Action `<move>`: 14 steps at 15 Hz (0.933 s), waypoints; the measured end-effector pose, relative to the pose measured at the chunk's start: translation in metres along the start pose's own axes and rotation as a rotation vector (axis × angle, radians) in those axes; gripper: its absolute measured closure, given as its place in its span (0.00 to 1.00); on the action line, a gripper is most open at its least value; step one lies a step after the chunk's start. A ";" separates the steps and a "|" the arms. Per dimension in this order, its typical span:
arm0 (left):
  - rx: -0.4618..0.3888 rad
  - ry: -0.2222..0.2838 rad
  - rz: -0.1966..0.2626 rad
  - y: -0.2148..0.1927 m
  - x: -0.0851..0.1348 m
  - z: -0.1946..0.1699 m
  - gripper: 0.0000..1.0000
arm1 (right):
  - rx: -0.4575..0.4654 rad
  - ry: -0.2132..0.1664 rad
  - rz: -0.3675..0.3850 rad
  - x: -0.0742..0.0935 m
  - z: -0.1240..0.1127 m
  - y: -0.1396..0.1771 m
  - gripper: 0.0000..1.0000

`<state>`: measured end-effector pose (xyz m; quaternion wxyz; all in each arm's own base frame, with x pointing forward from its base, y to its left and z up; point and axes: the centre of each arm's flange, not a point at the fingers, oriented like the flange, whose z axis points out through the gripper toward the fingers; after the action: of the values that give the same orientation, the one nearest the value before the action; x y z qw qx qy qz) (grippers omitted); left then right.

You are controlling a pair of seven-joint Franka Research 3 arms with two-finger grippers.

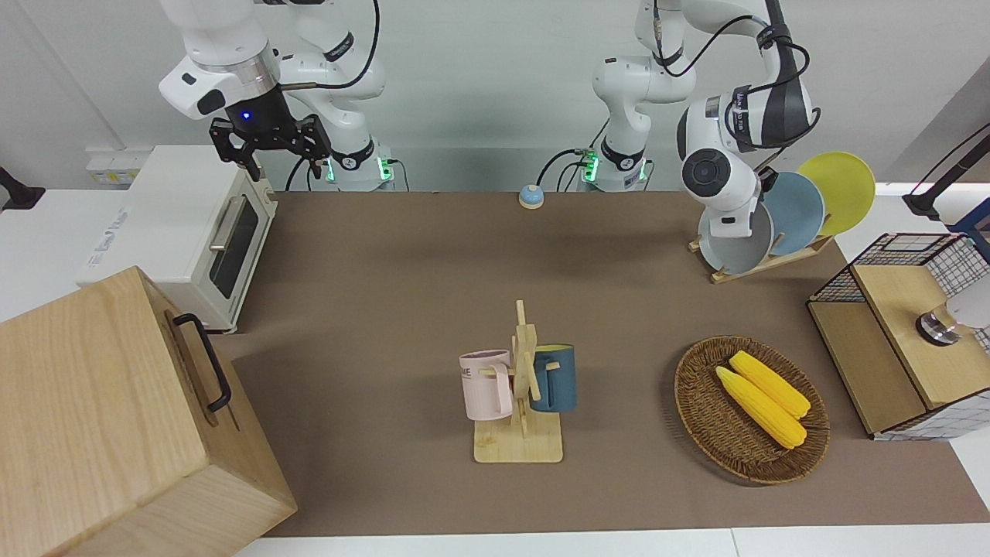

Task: Pick gray plate from table and place it on lower plate rack with left arm
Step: 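Lower the gray plate upright into the rack slot beside the blue plate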

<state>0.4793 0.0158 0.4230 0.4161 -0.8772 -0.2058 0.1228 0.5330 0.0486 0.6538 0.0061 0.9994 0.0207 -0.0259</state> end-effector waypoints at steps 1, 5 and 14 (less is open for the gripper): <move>0.000 0.000 0.000 0.000 0.000 0.000 0.62 | 0.000 0.000 0.000 0.000 0.000 0.000 0.01; 0.000 0.002 0.017 0.001 0.000 -0.001 0.22 | 0.000 0.000 0.000 0.000 0.000 0.000 0.01; -0.231 0.022 0.326 -0.042 0.005 -0.072 0.00 | 0.000 0.000 0.000 0.000 0.000 0.000 0.01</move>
<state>0.5001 -0.0066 0.5004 0.2897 -0.9420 -0.0691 0.1543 0.5330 0.0486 0.6538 0.0061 0.9994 0.0207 -0.0259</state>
